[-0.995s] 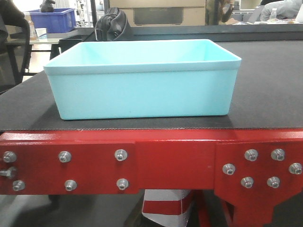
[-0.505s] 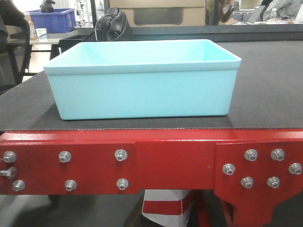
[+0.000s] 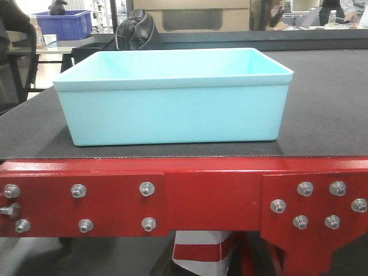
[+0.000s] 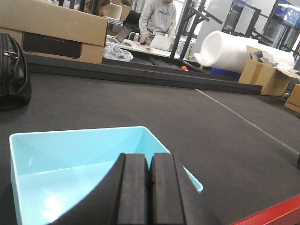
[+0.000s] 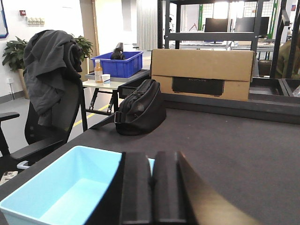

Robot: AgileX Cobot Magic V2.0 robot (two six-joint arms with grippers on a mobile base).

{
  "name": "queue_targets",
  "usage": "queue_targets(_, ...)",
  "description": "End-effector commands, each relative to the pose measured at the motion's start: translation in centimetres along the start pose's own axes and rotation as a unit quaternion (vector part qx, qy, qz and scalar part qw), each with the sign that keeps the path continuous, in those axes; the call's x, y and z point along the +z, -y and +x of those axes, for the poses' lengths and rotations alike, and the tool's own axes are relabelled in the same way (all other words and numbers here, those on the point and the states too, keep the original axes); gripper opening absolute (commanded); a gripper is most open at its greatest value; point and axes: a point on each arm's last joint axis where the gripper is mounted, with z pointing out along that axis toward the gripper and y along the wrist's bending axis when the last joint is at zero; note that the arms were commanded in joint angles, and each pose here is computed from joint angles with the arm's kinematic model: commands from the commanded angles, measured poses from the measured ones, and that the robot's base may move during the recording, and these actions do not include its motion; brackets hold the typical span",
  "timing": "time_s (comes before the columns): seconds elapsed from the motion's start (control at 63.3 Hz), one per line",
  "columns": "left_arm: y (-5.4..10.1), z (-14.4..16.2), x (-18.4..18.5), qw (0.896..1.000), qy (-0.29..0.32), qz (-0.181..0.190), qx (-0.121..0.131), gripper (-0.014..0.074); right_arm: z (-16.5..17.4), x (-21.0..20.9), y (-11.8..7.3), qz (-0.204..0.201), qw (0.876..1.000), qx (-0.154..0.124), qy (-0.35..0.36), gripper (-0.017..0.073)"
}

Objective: Fetch blue bin and place on conveyor start

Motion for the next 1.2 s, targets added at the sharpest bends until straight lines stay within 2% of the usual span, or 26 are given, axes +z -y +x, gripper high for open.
queue_targets(0.0, 0.1, -0.2, -0.1, 1.0, 0.01, 0.005, 0.0, -0.0111, -0.4, -0.4, 0.1, 0.003, 1.0, -0.004, 0.017, -0.0166)
queue_targets(0.032, 0.1, -0.2, -0.1, 1.0, 0.01, 0.005, 0.0, -0.0111, -0.5, -0.6, 0.3, 0.01, 1.0, 0.003, 0.021, -0.0166)
queue_targets(0.047, 0.1, -0.2, -0.1, 1.0, 0.011, 0.005, 0.0, -0.0111, -0.4, -0.7, 0.4, 0.016, 1.0, -0.002, 0.021, -0.0166)
queue_targets(0.158, 0.1, -0.2, -0.1, 1.0, 0.011, 0.005, 0.0, -0.0111, 0.2, -1.7, 1.3, 0.056, 0.995, -0.075, 0.024, -0.0166)
queue_targets(0.205, 0.1, -0.2, -0.1, 1.0, 0.011, 0.005, 0.0, -0.0111, 0.9, -2.3, 1.7, 0.075, 0.993, -0.09, 0.02, -0.0166)
queue_targets(0.253, 0.1, -0.2, -0.1, 1.0, 0.011, 0.005, 0.0, -0.0111, 1.7, -2.8, 1.9, 0.09, 0.992, -0.092, 0.016, -0.0166)
queue_targets(0.332, 0.1, -0.2, -0.1, 1.0, 0.011, 0.005, 0.0, -0.0111, 3.4, -3.5, 2.3, 0.112, 0.99, -0.088, 0.004, -0.0166)
queue_targets(0.426, 0.1, -0.2, -0.1, 1.0, 0.011, 0.005, 0.0, -0.0111, 6.0, -4.2, 2.8, 0.135, 0.989, -0.063, -0.012, -0.0166)
queue_targets(0.6, 0.1, -0.2, -0.1, 1.0, 0.011, 0.005, 0.0, -0.0111, 10.6, -5.7, 3.2, 0.168, 0.984, -0.053, -0.035, -0.0166)
queue_targets(0.916, 0.1, -0.2, -0.1, 1.0, 0.011, 0.005, 0.0, -0.0111, 16.1, -7.8, 2.8, 0.171, 0.984, -0.05, -0.024, -0.0166)
queue_targets(1.011, 0.1, -0.2, -0.1, 1.0, 0.011, 0.005, 0.0, -0.0111, 17.1, -8.3, 2.7, 0.171, 0.985, -0.034, -0.009, -0.0166)
queue_targets(1.137, 0.1, -0.2, -0.1, 1.0, 0.011, 0.005, 0.0, -0.0111, 17.6, -8.2, 2.8, 0.171, 0.985, -0.036, 0.0, -0.0166)
queue_targets(1.184, 0.1, -0.3, -0.1, 1.0, 0.014, 0.004, 0.0, -0.0111, 17.9, -8.2, 2.8, 0.172, 0.984, -0.033, -0.017, -0.0166)
